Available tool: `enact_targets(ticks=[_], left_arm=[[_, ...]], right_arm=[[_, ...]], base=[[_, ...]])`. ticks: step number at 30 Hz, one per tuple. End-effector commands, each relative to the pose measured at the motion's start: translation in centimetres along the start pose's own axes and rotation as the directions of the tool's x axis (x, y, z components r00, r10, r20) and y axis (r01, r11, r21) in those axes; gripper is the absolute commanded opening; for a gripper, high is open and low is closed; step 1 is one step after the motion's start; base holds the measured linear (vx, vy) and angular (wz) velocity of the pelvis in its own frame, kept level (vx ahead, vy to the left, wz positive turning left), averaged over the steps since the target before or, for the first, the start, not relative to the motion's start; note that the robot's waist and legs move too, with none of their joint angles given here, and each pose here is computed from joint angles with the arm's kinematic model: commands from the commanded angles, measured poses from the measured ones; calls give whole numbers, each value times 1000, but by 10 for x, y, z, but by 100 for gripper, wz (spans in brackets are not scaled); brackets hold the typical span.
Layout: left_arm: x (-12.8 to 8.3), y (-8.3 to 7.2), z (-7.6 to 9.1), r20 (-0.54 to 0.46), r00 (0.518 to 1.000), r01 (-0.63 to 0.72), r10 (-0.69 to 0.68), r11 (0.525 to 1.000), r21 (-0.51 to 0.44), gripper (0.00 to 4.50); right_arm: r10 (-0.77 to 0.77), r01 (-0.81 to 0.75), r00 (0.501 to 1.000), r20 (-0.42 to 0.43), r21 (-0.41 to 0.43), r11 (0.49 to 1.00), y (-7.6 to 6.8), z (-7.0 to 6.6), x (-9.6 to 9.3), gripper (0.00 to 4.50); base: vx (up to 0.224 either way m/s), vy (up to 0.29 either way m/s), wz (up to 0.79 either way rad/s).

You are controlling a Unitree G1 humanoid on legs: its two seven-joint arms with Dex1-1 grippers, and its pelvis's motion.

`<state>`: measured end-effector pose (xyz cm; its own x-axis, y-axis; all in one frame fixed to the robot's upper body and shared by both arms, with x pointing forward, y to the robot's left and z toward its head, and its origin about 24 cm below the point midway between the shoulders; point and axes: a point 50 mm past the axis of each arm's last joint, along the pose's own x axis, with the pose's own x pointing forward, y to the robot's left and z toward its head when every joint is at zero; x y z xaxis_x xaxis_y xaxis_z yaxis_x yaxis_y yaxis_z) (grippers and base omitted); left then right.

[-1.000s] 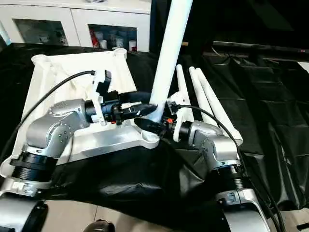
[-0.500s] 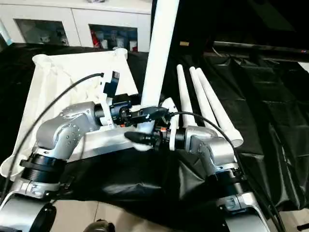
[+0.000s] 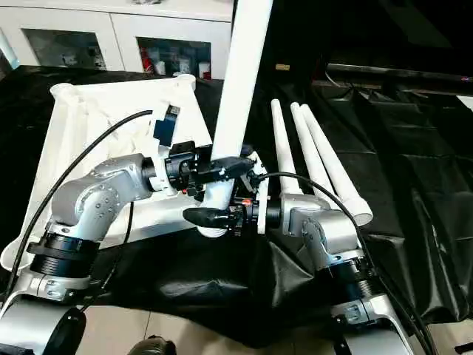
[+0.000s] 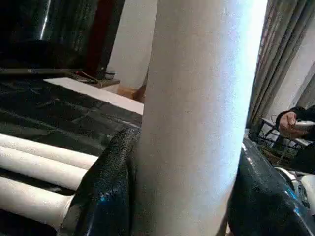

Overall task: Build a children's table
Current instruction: Insert table leg to table base

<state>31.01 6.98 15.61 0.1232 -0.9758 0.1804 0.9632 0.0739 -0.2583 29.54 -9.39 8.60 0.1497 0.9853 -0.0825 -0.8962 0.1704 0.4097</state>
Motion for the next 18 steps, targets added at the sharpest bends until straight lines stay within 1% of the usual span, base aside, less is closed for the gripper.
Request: enact_targets(ticks=[1, 4, 7, 8, 9, 10, 11, 12, 14, 17, 18], left_arm=[[8, -6, 12, 27, 999, 44, -45, 999, 23, 208], [7, -4, 13, 31, 999, 22, -23, 999, 28, 205], [8, 2, 15, 48, 997, -67, 65, 996, 55, 204], [9, 5, 16, 53, 994, -103, 99, 992, 71, 204], [9, 9, 17, 59, 987, -155, 151, 984, 85, 203], [9, 14, 19, 69, 971, -236, 230, 966, 106, 203], [9, 14, 19, 69, 971, -236, 230, 966, 106, 202], [9, 19, 23, 84, 942, -333, 324, 932, 140, 200], [9, 18, 27, 102, 927, -374, 361, 911, 176, 195], [9, 18, 32, 126, 902, -430, 412, 872, 234, 195], [9, 18, 32, 126, 902, -430, 412, 872, 234, 194]], right_arm=[[-39, 39, 999, 3, -12, 999, -3, 2, -6, 270], [-57, 57, 998, 3, -25, 998, -4, 3, -6, 270], [-89, 89, 996, 12, -41, 995, -6, 5, -7, 270], [-100, 100, 995, 19, -41, 994, -7, 6, -7, 326], [-111, 112, 993, 43, -24, 993, -8, 9, -6, 340], [-122, 124, 991, 62, -26, 992, -8, 12, -6, 340], [-122, 124, 991, 62, -26, 992, -8, 12, -6, 340], [-190, 196, 979, 78, -70, 978, -11, 16, -4, 356], [-256, 265, 962, 94, -102, 959, -14, 20, -2, 382], [-309, 322, 943, 120, -108, 941, -16, 25, 0, 384], [-309, 322, 943, 120, -108, 941, -16, 25, 0, 384]], base=[[0, 0, 0], [0, 0, 0], [0, 0, 0], [0, 0, 0], [0, 0, 0], [0, 0, 0], [0, 0, 0], [0, 0, 0], [0, 0, 0], [0, 0, 0], [0, 0, 0]])
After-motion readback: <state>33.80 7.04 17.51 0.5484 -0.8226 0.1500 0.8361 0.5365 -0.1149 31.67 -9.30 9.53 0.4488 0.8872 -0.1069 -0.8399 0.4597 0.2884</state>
